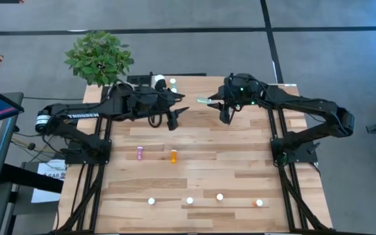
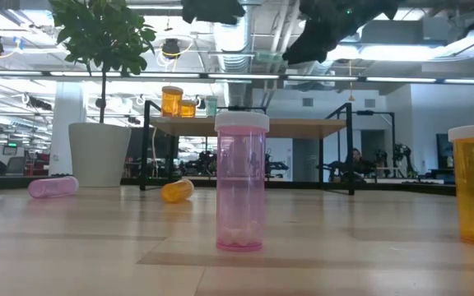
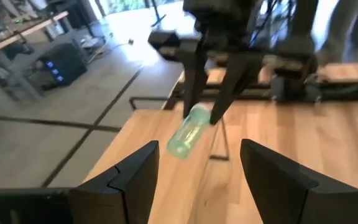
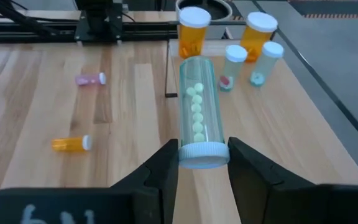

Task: Pick and place medicine bottles onto shelf by color
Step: Adjust the green pill bottle on the shelf

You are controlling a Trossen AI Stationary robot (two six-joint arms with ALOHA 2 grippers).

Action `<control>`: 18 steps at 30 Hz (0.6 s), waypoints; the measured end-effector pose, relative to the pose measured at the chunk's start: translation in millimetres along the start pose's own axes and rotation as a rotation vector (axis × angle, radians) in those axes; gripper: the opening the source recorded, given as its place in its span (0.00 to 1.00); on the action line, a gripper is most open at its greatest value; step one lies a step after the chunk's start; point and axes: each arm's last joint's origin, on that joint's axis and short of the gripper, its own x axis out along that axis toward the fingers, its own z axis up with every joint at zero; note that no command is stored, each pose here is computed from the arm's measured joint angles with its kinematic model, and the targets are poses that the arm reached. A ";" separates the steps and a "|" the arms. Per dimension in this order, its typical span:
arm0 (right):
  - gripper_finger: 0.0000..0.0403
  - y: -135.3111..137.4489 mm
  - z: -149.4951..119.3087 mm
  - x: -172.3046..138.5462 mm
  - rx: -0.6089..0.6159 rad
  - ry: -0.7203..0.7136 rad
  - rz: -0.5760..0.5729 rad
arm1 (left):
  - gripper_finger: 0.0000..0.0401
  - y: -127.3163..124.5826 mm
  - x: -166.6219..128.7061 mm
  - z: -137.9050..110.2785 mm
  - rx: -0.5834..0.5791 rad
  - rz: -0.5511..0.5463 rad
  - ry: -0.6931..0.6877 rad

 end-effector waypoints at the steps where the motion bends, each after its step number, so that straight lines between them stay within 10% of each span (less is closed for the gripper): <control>1: 0.35 1.2 0.5 0.1 -0.003 -0.003 0.004 | 0.54 -1.8 2.2 0.0 0.015 0.010 0.012; 18: 0.35 18.0 2.4 1.8 -0.005 0.001 0.061 | 0.54 -24.2 64.8 25.4 0.272 -0.009 0.246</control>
